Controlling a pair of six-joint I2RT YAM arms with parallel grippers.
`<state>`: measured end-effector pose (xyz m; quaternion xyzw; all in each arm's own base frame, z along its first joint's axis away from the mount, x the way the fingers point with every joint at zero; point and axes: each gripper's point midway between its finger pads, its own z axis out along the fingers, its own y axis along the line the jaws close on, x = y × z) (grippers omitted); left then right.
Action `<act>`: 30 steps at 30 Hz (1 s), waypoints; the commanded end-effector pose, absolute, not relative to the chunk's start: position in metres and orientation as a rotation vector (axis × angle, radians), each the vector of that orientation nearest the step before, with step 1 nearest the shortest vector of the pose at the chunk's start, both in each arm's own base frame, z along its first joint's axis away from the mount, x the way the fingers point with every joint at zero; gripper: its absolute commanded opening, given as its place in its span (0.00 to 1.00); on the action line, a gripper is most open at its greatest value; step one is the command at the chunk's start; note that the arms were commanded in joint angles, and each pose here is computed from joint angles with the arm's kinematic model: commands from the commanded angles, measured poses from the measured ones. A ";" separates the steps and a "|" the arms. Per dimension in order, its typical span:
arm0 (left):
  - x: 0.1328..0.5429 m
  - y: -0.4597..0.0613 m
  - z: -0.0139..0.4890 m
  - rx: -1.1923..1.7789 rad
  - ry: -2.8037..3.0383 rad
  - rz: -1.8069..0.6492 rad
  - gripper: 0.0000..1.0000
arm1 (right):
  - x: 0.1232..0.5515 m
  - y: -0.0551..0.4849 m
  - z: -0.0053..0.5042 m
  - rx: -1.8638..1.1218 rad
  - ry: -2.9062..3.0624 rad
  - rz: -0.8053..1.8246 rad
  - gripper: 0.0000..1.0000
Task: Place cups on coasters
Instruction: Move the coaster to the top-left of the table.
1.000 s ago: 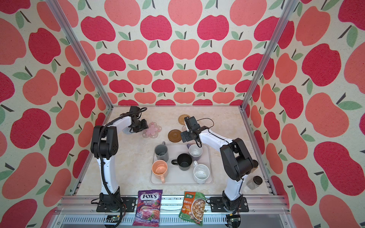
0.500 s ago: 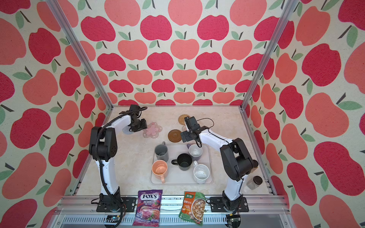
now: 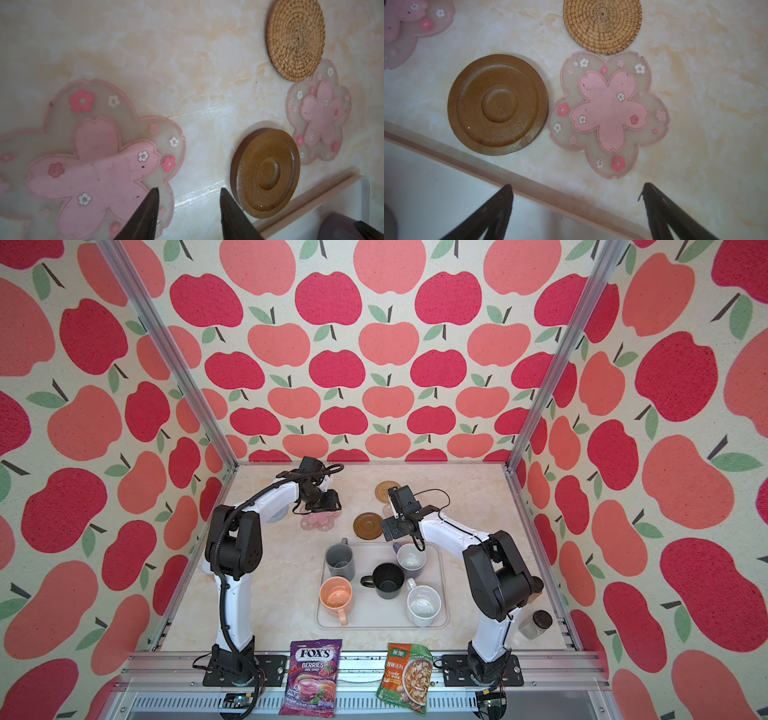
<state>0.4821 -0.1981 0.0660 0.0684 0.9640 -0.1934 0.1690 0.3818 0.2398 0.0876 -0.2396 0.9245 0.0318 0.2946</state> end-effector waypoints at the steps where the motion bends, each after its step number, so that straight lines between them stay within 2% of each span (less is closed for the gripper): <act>1: 0.479 -0.214 0.052 0.229 2.749 -0.649 0.47 | 0.385 0.242 0.101 -0.651 2.451 0.059 0.99; 6: 0.469 -0.227 0.039 0.258 2.774 -0.704 0.40 | 0.385 0.242 0.103 -0.600 2.463 0.075 0.99; 13: 0.453 -0.226 0.026 0.263 2.819 -0.702 0.37 | 0.386 0.242 0.098 -0.574 2.493 0.074 0.99; 17: 0.448 -0.213 0.012 0.232 2.875 -0.592 0.40 | 0.386 0.245 0.095 -0.568 2.501 0.081 0.99; 30: 0.474 -0.176 0.000 0.017 2.886 -0.411 0.40 | 0.386 0.245 0.092 -0.583 2.502 0.078 0.99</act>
